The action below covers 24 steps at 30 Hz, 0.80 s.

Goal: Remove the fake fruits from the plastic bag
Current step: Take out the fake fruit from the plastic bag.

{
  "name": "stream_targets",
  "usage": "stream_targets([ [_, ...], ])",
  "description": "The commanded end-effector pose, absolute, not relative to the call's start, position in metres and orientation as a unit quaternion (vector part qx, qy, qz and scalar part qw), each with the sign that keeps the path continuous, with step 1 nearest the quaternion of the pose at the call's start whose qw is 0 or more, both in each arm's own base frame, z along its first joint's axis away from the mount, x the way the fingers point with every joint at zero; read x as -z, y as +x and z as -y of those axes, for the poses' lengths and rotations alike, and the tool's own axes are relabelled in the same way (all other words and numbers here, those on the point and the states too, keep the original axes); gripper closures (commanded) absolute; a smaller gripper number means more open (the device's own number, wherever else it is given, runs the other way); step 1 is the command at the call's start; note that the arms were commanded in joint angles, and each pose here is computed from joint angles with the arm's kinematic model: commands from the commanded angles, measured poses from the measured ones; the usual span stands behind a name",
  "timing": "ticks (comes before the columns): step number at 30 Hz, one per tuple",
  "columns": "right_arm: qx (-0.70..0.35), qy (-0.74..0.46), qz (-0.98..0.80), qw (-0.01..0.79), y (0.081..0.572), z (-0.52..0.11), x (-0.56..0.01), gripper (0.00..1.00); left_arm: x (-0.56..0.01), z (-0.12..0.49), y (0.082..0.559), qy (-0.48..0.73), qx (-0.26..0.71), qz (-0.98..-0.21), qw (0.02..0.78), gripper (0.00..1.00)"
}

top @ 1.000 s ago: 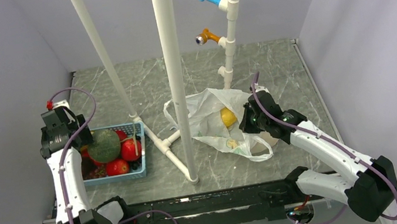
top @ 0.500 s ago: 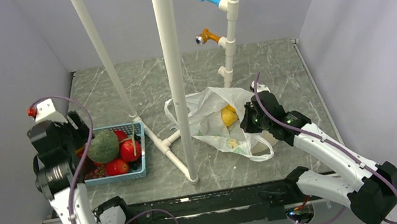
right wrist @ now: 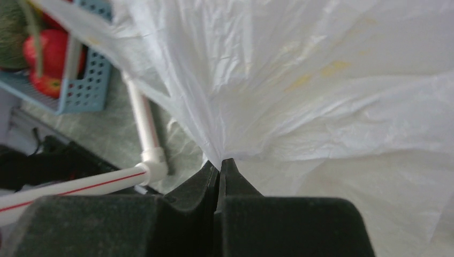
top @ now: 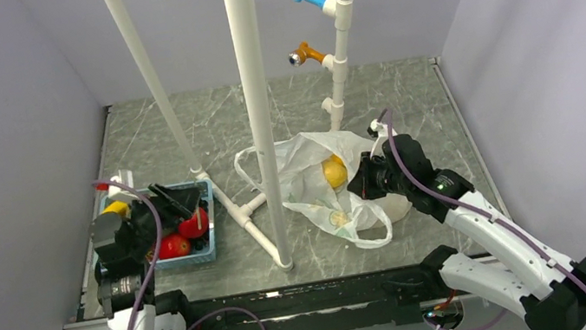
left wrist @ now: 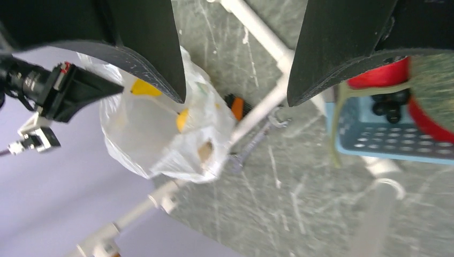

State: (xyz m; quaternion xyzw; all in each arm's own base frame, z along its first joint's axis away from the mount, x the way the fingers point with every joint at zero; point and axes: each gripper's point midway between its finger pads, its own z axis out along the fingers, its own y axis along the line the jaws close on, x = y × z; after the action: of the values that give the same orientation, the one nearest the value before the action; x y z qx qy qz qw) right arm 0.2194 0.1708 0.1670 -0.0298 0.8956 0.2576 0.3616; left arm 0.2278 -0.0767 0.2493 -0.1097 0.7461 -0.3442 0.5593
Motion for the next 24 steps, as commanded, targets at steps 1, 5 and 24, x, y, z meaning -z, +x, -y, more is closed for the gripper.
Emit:
stream_targets([
  [1, -0.352, -0.081, -0.852, 0.378, 0.212, -0.201, -0.208, 1.00, -0.265, 0.113, 0.231, -0.061, 0.422, -0.713, 0.557, 0.27],
  [5, -0.397, -0.100, -0.842, 0.352, 0.204, -0.218, -0.215, 1.00, -0.237, 0.153, 0.242, -0.017, 0.422, -0.756, 0.501, 0.28],
  [24, -0.379, -0.095, -0.878, 0.275, 0.162, -0.205, -0.176, 1.00, -0.203, 0.324, 0.264, 0.137, 0.477, -0.775, 0.392, 0.45],
])
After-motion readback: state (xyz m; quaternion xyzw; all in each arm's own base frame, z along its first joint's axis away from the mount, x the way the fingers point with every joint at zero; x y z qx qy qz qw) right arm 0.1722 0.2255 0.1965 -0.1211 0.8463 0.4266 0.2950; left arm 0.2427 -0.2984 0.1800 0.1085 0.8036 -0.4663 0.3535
